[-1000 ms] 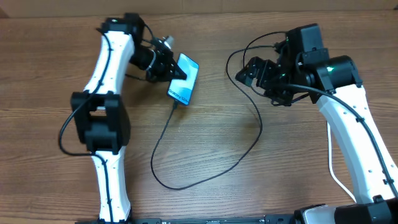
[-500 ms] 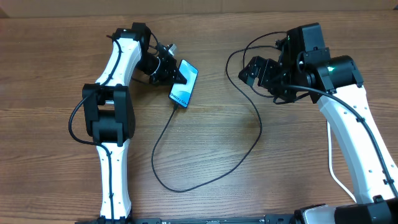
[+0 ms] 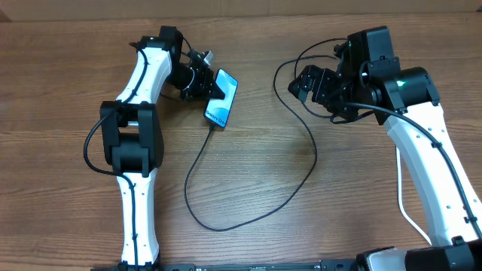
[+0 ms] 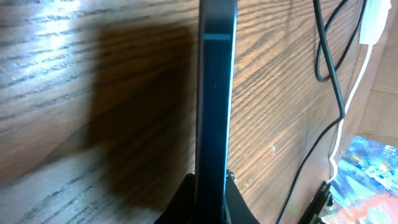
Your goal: Plug charger to phone and switch on socket
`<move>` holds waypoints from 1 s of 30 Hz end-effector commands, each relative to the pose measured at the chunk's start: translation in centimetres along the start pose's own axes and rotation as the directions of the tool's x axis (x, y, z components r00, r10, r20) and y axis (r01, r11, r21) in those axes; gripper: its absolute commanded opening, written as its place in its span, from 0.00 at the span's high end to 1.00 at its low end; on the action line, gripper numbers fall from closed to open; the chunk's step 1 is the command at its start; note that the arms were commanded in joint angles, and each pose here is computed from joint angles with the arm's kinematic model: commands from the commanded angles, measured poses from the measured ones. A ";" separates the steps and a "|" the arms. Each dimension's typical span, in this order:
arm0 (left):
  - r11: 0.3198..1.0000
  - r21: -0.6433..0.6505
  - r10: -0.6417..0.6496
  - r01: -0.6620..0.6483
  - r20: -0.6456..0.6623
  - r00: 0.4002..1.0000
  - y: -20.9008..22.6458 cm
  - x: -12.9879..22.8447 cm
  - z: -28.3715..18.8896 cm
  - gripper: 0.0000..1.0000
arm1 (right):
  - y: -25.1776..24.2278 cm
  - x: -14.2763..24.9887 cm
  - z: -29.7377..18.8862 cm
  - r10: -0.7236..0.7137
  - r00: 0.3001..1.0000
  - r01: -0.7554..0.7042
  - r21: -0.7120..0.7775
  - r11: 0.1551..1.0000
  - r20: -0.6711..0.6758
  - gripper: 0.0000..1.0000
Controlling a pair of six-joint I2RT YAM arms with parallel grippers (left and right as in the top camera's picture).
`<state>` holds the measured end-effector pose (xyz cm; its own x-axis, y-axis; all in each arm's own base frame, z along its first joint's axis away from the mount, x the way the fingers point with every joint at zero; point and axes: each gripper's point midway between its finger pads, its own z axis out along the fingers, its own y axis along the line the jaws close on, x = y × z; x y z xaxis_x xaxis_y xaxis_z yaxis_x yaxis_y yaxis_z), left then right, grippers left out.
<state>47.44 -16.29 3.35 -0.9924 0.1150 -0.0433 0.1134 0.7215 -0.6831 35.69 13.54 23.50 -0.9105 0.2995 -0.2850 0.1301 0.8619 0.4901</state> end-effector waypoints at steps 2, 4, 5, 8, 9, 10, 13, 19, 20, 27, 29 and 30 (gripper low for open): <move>0.999 -0.023 -0.029 0.029 0.004 1.000 0.7 -0.1 0.2 0.96 | -0.1 -0.6 -0.2 -0.010 1.000 0.010 0.010 1.000 0.022 0.02; 0.997 -0.064 -0.042 0.042 0.002 0.999 1.3 0.0 0.2 0.94 | -0.1 -0.6 -0.2 -0.010 1.000 0.010 0.010 1.000 0.022 0.02; 0.996 -0.074 -0.043 0.043 0.002 0.999 1.5 0.0 0.2 0.94 | -0.1 -0.6 -0.2 -0.010 1.000 0.010 0.010 1.000 0.022 0.02; 0.996 -0.082 -0.040 0.041 0.006 0.999 1.6 -0.1 0.2 0.91 | -0.1 -0.6 -0.2 -0.010 1.000 0.010 0.010 1.000 0.022 0.02; 0.995 -0.086 -0.040 0.041 0.005 0.999 1.7 -0.1 0.2 0.87 | -0.1 -0.6 -0.2 -0.010 1.000 0.010 0.010 1.000 0.022 0.02; 0.995 -0.095 -0.041 0.041 0.006 0.999 1.9 -0.1 0.2 0.85 | -0.1 -0.6 -0.2 -0.010 1.000 0.010 0.010 1.000 0.022 0.02; 0.993 -0.115 -0.040 0.041 0.007 0.999 2.2 -0.1 0.1 0.86 | -0.1 -0.6 -0.2 -0.010 1.000 0.010 0.010 1.000 0.022 0.02; 0.968 -0.240 -0.075 0.077 0.015 0.997 4.4 0.0 -0.3 0.75 | -0.2 -0.6 -0.2 -0.010 1.000 0.009 0.013 1.000 0.023 0.02; 0.963 -0.258 -0.077 0.079 0.017 0.997 4.7 0.0 -0.3 0.74 | -0.2 -0.5 -0.2 -0.009 1.000 0.008 0.014 1.000 0.021 0.02; 0.940 -0.331 -0.085 0.085 0.015 0.996 6.0 0.3 -0.9 0.58 | -0.7 -0.4 -0.2 -0.005 1.000 0.004 0.042 0.999 0.021 0.01; 0.938 -0.337 -0.089 0.087 0.012 0.996 6.2 0.4 -1.1 0.55 | -0.8 -0.6 -0.2 -0.010 1.000 0.008 0.047 0.999 0.028 0.01; 0.936 -0.340 -0.093 0.091 0.010 0.996 6.4 0.5 -1.2 0.54 | -0.9 -0.7 -0.2 -0.011 0.999 0.009 0.054 0.999 0.034 0.01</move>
<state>48.04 -12.74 1.06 -0.9987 0.0502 -0.0122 0.0500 0.8779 -0.4762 35.58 12.98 23.19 -0.9088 0.3016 -0.2882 0.1441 0.8753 0.4616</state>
